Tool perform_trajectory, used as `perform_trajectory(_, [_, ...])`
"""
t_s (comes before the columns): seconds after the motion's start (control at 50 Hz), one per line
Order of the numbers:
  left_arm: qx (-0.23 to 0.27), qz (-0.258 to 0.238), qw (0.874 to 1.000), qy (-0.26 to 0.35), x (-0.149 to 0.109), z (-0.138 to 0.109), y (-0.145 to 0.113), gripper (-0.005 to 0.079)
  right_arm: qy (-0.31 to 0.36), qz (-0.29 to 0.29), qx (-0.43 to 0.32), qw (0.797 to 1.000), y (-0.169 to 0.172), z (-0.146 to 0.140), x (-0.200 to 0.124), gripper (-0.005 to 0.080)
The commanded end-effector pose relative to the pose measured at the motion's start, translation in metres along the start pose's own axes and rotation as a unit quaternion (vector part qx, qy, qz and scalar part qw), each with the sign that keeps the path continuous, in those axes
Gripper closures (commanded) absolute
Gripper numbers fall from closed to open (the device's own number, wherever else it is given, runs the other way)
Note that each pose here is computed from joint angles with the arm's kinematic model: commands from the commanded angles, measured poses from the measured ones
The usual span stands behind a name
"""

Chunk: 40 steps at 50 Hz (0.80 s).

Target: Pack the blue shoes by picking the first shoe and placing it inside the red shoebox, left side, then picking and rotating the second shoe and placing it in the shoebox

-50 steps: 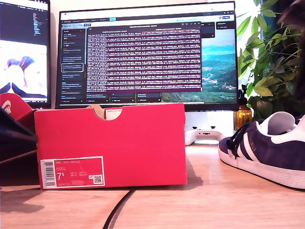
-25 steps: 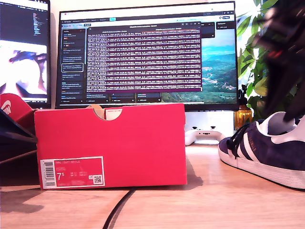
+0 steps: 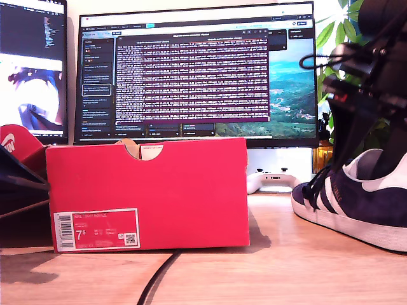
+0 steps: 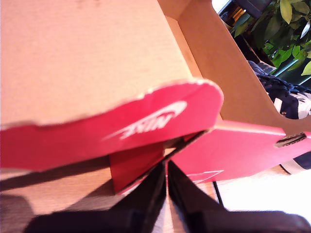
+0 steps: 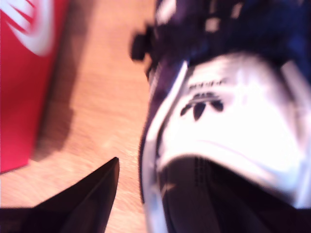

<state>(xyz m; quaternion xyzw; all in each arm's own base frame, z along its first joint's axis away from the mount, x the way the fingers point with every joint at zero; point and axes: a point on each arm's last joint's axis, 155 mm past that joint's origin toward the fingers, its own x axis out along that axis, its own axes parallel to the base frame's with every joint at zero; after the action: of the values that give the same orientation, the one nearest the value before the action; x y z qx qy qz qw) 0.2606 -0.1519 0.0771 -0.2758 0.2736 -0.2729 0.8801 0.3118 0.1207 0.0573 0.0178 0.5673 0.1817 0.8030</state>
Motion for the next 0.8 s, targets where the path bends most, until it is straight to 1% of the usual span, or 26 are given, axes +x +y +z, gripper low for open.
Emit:
perform_trajectory(0.0, [-0.003,0.007,1.0,0.009,-0.002,-0.011,0.006,0.0762,0.016,0.002,-0.005,1.0,0.003,-0.004,0.008,0.0256])
perform_trajectory(0.08, [-0.003,0.007,1.0,0.009,-0.002,-0.011,0.006,0.0762,0.028,0.003,-0.018,0.999,0.005,-0.009,0.015,0.0291])
perform_trajectory(0.12, [-0.003,0.007,1.0,0.009,-0.002,-0.011,0.006,0.0762,0.033,0.004,-0.02,0.999,0.005,-0.01,0.018,0.0338])
perform_trajectory(0.22, [-0.004,0.007,1.0,0.01,-0.002,-0.011,0.006,0.0762,0.036,0.006,-0.031,0.999,0.008,-0.011,0.023,0.054])
perform_trajectory(0.34, [-0.004,0.007,1.0,0.01,-0.002,-0.011,0.006,0.0762,0.023,0.008,-0.045,0.999,0.01,-0.003,0.027,0.0754])
perform_trajectory(0.36, [-0.004,0.007,1.0,0.01,-0.002,-0.011,0.006,0.0762,0.02,0.008,-0.046,0.999,0.01,-0.002,0.028,0.0772])
perform_trajectory(0.38, [-0.004,0.007,1.0,0.01,-0.002,-0.011,0.006,0.0762,0.016,0.009,-0.047,0.999,0.01,0.001,0.028,0.0759])
perform_trajectory(0.6, [-0.004,0.008,1.0,0.01,-0.002,-0.011,0.006,0.0762,-0.017,0.01,-0.049,0.999,0.013,0.02,0.025,0.0763])
perform_trajectory(0.78, [-0.006,0.01,1.0,0.013,-0.002,-0.013,0.007,0.0762,-0.019,0.013,-0.03,0.999,0.021,0.036,0.009,0.0763])
